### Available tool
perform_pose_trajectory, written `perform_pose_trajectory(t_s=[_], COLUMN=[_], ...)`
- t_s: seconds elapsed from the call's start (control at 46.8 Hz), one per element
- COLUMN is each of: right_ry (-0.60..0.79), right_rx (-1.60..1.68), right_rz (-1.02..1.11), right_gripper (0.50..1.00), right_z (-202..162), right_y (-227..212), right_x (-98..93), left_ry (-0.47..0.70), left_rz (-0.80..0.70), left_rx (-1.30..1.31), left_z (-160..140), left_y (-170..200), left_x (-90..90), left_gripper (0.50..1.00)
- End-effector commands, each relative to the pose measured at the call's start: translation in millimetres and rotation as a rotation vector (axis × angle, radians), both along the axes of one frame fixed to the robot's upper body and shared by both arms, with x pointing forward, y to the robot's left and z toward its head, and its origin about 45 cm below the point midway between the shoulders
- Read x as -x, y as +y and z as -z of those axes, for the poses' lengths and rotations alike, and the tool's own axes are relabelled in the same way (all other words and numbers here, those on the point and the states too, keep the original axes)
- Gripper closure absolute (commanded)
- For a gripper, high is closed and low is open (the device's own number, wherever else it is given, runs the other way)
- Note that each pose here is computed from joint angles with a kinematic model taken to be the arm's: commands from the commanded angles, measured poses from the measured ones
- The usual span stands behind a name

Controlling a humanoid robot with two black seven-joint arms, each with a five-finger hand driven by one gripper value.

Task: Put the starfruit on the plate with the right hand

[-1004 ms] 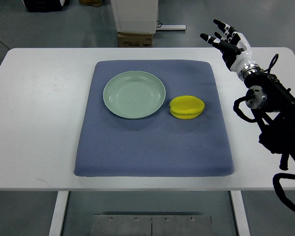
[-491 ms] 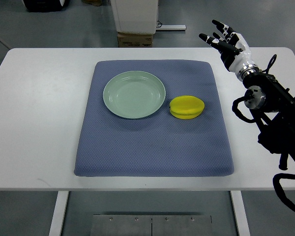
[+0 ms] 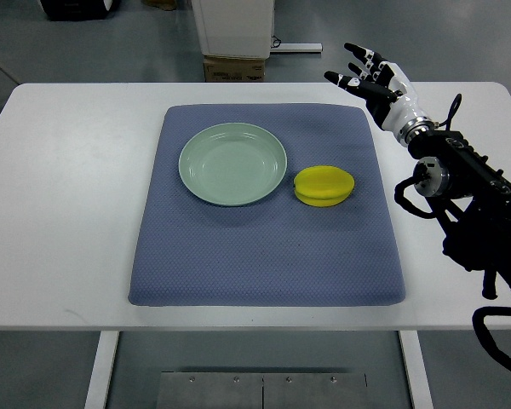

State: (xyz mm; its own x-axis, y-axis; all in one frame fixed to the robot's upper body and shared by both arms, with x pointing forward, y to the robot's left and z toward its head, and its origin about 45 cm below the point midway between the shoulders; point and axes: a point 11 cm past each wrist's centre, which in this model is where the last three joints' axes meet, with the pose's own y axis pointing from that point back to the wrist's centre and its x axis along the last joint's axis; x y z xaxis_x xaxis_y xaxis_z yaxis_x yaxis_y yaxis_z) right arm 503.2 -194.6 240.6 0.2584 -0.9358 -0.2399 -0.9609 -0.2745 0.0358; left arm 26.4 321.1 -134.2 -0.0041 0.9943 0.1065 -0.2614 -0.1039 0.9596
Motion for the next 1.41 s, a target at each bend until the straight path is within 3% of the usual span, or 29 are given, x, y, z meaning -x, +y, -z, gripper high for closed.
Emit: perform_pose_trajectory(t_s=[0.0,0.256,0.513,0.983,1.388], right_ry=[0.005,-0.003,-0.122,-0.277,-0.317], right_rx=[0.02,0.119,0.392,0.701,0.836], right_rz=[-0.01,-0.044,-0.147,-0.465,-0.594], right_gripper=[0.502,0.502,0.502,0.5,0.5], right_z=[3,12,11,12,20], right_y=[2,0,-21,14,33], right_x=[1.3,5.4,14.8,48.5,56.4], left_ry=[0.001,0.0,0.0,0.0,0.0], left_rz=[-0.001,0.0,0.001,0.001,0.001], left_rx=[0.0,0.0,0.0,0.0,0.0], left_z=[0,0,0,0,0], left_y=[0,0,0,0,0], left_x=[0.7,-0.2,-0.2,-0.2,-0.2], left_gripper=[0.5,0.5,0.5,0.5,0.5])
